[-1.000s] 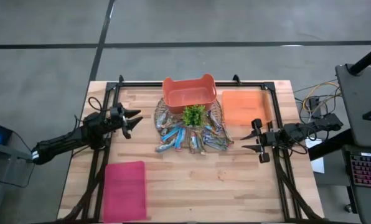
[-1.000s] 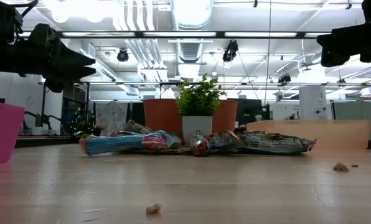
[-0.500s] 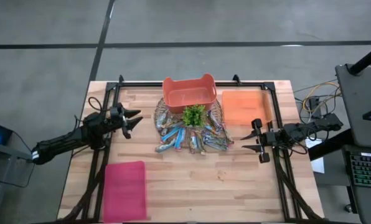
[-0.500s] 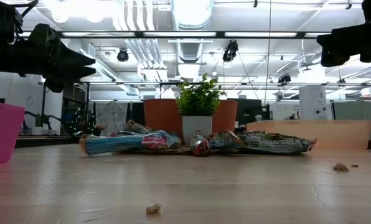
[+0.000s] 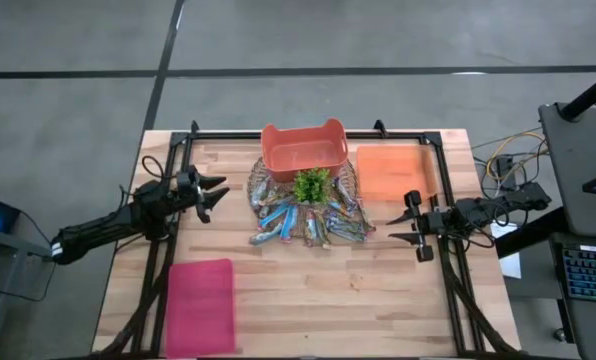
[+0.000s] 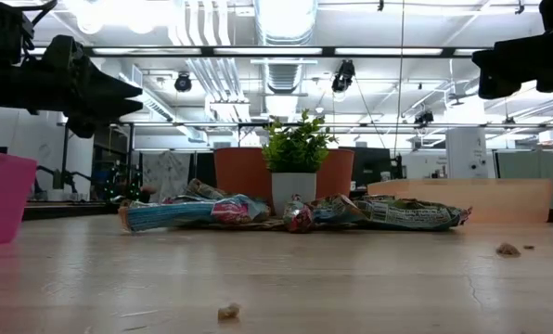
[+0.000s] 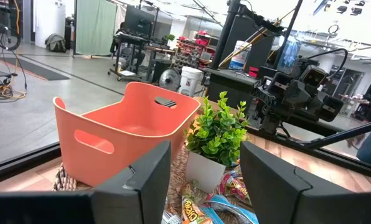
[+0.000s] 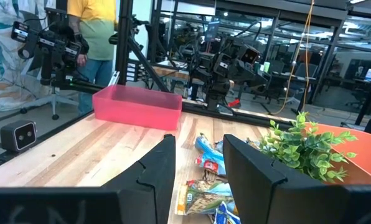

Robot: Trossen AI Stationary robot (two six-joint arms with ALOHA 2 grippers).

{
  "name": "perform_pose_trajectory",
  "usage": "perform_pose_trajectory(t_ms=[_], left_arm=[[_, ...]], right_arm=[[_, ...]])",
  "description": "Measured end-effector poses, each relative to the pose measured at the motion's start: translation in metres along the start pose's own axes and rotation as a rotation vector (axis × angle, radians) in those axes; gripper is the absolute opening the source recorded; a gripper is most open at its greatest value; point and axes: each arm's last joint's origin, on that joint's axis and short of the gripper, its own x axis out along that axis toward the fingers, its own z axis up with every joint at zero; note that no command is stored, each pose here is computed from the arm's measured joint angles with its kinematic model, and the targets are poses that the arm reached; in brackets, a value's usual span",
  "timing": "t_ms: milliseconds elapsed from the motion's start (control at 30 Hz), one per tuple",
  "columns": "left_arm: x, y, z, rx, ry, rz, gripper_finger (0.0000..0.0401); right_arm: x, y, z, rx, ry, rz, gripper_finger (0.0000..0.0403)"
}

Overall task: Pick and place Granola Bars by type
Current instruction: Put the blue granola bar into the dark orange bin

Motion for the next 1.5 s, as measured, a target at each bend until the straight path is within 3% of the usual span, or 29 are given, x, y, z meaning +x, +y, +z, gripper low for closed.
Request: perform_pose_trajectory(t_ms=[167, 400, 567, 767, 967, 1233, 1500], left_arm=[[0.000, 0.000, 0.000, 0.000, 0.000, 0.000, 0.0174], [0.000, 0.000, 0.000, 0.000, 0.000, 0.000, 0.0174], [0.000, 0.000, 0.000, 0.000, 0.000, 0.000, 0.0174], [0.000, 0.000, 0.000, 0.000, 0.000, 0.000, 0.0174], [0.000, 0.000, 0.000, 0.000, 0.000, 0.000, 0.0174], [0.000, 0.000, 0.000, 0.000, 0.000, 0.000, 0.0174], [0.000, 0.000, 0.000, 0.000, 0.000, 0.000, 0.0174]], right_arm=[[0.000, 0.000, 0.000, 0.016, 0.001, 0.000, 0.0123], [-0.001, 0.000, 0.011, 0.161, -0.114, 0.047, 0.0125], [-0.002, -0.001, 0.023, 0.197, -0.144, 0.090, 0.0156], [-0.002, -0.004, 0.059, 0.169, -0.138, 0.118, 0.0219], [0.011, -0.013, 0.119, 0.254, -0.133, 0.013, 0.0266], [0.042, -0.020, 0.187, 0.204, 0.103, -0.093, 0.0292], [0.083, -0.020, 0.223, 0.120, 0.390, -0.188, 0.0283]])
